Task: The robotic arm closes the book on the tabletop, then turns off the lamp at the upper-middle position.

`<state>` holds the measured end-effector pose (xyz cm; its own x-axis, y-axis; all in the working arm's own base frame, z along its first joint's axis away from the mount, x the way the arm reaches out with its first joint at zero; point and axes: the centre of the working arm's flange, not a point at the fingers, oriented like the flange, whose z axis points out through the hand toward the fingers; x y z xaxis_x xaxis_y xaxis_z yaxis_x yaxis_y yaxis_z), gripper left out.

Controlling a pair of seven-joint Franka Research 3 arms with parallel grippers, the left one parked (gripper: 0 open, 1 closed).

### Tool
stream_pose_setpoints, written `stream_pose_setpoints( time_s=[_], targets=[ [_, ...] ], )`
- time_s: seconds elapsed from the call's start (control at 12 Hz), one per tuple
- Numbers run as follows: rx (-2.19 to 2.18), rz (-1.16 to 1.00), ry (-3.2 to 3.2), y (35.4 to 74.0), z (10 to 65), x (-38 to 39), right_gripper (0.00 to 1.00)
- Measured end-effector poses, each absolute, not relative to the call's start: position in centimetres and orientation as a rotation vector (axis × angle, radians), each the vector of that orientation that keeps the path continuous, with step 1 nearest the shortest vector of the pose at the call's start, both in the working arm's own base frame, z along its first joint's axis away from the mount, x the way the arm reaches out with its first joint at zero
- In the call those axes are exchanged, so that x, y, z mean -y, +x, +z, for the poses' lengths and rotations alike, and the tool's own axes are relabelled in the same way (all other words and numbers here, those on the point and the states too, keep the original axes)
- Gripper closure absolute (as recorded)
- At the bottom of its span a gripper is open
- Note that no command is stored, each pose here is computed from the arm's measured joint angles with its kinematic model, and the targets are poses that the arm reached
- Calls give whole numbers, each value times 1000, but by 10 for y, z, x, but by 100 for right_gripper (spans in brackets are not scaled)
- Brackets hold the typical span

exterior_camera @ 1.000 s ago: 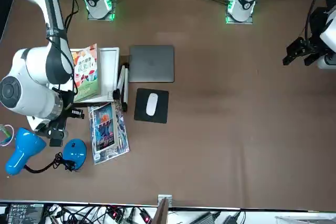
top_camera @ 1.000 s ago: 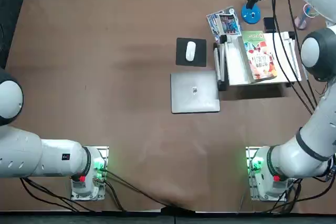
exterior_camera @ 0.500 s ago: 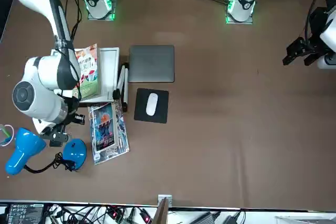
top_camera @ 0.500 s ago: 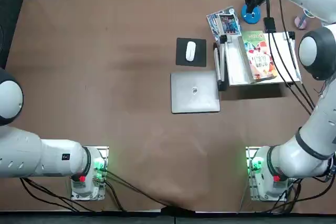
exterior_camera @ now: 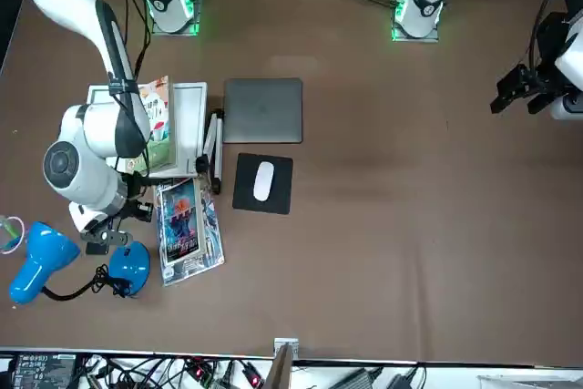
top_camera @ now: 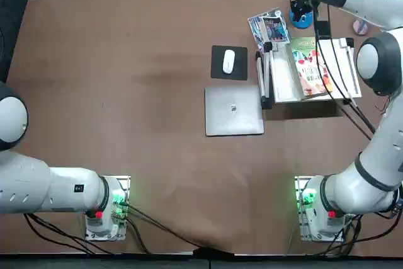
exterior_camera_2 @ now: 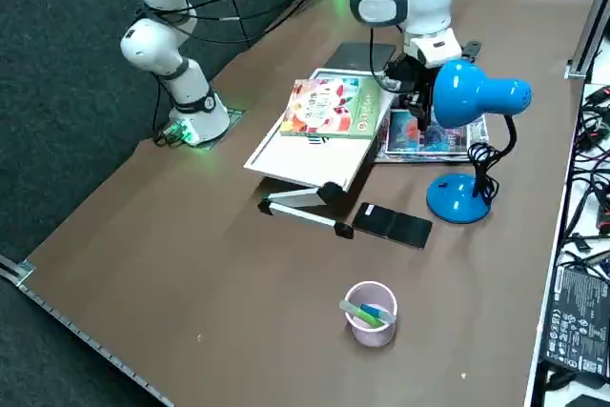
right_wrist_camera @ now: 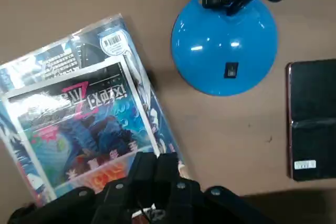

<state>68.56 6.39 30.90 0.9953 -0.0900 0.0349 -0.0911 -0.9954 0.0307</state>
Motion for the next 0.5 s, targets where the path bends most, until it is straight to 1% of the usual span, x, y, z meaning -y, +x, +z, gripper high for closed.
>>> stream_pose_setpoints(
  time_s=[0.17,0.5],
  targets=[
    [86,105,3069,683,298,-63,99],
    [-5,135,3001,677,282,-58,99]
  ],
)
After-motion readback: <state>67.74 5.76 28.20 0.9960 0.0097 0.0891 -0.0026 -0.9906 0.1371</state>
